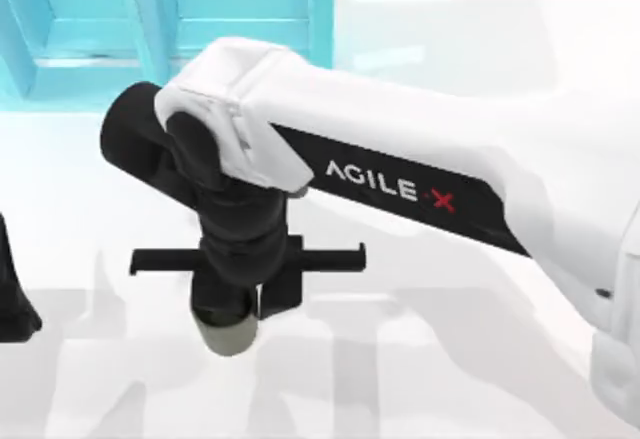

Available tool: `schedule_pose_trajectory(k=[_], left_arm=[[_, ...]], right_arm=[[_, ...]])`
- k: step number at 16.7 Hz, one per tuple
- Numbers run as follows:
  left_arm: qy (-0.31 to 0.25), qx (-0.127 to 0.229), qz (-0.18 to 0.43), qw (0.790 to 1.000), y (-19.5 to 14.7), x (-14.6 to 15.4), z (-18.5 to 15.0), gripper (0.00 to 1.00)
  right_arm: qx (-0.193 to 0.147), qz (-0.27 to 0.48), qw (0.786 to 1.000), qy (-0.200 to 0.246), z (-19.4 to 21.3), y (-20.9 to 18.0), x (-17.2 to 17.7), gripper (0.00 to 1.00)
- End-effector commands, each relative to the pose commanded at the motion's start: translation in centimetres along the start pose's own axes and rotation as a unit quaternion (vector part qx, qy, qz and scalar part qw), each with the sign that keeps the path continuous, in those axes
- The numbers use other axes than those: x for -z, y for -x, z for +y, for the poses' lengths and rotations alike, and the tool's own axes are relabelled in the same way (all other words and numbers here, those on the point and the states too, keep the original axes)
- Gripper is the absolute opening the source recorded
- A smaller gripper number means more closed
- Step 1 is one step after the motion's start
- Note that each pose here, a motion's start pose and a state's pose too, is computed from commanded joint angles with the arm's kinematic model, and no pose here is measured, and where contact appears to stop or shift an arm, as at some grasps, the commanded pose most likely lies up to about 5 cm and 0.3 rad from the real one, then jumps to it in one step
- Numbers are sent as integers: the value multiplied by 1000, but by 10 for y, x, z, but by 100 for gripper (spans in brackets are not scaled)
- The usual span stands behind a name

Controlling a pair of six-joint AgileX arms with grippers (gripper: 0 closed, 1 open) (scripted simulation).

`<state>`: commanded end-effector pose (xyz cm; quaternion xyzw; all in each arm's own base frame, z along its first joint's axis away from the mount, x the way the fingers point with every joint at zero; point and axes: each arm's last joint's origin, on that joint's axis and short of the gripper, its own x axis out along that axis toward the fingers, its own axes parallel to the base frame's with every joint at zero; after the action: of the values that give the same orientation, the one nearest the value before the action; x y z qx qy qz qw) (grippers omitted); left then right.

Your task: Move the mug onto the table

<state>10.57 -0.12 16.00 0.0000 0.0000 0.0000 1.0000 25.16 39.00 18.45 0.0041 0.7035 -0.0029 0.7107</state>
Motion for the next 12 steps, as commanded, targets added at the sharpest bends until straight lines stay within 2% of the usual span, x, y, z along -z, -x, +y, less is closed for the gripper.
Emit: schedule_pose_trajectory(k=[3, 12], left_arm=[[0, 0, 0, 1000, 0, 0, 0, 100], [0, 0, 0, 1000, 0, 0, 0, 100]], right_arm=[[0, 0, 1000, 0, 0, 0, 0, 0], [0, 0, 1000, 0, 0, 0, 0, 68]])
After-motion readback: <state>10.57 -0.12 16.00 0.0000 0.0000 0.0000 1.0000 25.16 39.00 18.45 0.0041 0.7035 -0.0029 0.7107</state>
